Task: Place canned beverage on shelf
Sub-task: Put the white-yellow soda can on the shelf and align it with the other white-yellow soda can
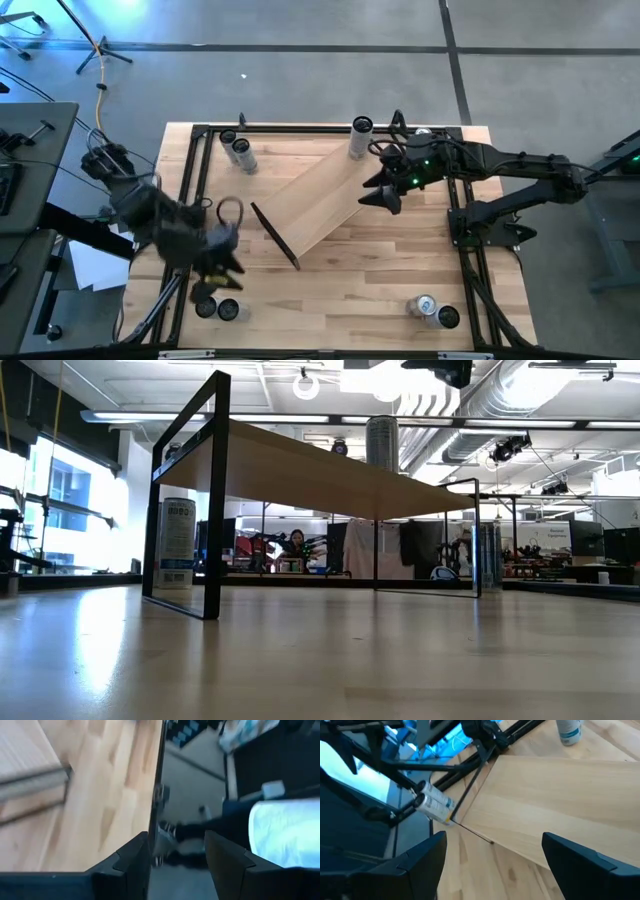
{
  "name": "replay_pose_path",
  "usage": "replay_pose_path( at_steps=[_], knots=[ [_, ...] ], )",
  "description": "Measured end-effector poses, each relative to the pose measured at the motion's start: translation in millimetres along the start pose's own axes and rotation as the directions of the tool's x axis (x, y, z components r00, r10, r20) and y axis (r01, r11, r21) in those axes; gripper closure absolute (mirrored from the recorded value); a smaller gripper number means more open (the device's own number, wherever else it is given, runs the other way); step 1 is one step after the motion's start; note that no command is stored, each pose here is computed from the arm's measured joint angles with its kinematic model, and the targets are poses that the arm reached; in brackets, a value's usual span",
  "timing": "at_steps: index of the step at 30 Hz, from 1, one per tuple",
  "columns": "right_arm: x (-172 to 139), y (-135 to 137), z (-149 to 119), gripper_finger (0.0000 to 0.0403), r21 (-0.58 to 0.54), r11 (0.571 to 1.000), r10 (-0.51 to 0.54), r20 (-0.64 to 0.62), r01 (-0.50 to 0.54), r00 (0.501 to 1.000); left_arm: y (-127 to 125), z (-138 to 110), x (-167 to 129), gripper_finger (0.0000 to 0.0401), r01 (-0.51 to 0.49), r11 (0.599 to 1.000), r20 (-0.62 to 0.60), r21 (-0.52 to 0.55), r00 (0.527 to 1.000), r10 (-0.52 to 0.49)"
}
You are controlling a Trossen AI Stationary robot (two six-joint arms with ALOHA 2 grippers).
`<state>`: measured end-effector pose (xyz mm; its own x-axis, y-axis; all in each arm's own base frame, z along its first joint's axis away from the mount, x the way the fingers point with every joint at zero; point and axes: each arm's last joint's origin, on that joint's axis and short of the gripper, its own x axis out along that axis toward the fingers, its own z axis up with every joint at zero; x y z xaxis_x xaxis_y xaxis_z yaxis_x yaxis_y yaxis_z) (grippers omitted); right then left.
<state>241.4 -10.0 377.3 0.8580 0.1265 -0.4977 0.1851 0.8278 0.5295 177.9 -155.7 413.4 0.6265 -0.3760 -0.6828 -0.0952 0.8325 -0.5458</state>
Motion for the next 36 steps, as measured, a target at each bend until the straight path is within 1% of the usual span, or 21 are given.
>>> replay_pose_path(
  at_steps=[3, 7, 11, 18, 22, 27, 30, 33, 36],
  knots=[
    [-1.2, -0.5, -1.3, 0.0091, -0.028, 1.000, -0.005, -0.011, 0.005, 1.000, -11.6, -10.2, 9.3, 0.0233, -0.005, 0.999, -0.049, -0.041, 0.999, 0.003],
    [-4.3, 0.4, -1.2, 0.0091, -0.036, 0.999, 0.002, -0.004, -0.002, 1.000, -20.0, -20.9, 21.4, 0.0233, -0.030, 0.990, -0.089, -0.136, 0.996, 0.018],
    [-8.9, 1.7, -0.6, 0.0091, -0.077, 0.997, 0.011, 0.012, -0.010, 1.000, -25.0, -28.1, 33.0, 0.0233, -0.052, 0.992, -0.128, -0.114, 0.991, 0.037],
    [-9.7, 1.9, -0.7, 0.0091, -0.092, 0.996, 0.013, 0.013, -0.011, 1.000, -26.5, -30.2, 45.0, 0.0233, -0.056, 0.987, -0.228, -0.153, 0.974, 0.020],
    [-9.7, 1.8, -0.7, 0.0091, -0.092, 0.996, 0.012, 0.014, -0.010, 1.000, -24.1, -28.6, 45.7, 0.0233, -0.081, 0.978, -0.235, -0.193, 0.971, 0.034],
    [-9.7, 1.6, -0.6, 0.0091, -0.110, 0.994, 0.005, 0.018, -0.003, 1.000, -16.7, -25.0, 46.4, 0.0233, -0.138, 0.965, -0.245, -0.224, 0.966, 0.081],
    [-9.7, 1.7, -0.5, 0.0091, -0.118, 0.993, 0.005, 0.018, -0.003, 1.000, -15.4, -22.5, 46.8, 0.0233, -0.134, 0.965, -0.251, -0.226, 0.965, 0.075],
    [-9.7, 1.7, -0.5, 0.0091, -0.118, 0.993, 0.005, 0.018, -0.003, 1.000, -15.8, -23.2, 46.6, 0.0220, -0.117, 0.973, -0.278, -0.199, 0.959, 0.058],
    [-9.7, 1.6, -0.5, 0.0091, -0.118, 0.993, 0.005, 0.018, -0.002, 1.000, -16.0, -23.9, 46.5, 0.0186, -0.113, 0.973, -0.296, -0.199, 0.954, 0.050]
  ],
)
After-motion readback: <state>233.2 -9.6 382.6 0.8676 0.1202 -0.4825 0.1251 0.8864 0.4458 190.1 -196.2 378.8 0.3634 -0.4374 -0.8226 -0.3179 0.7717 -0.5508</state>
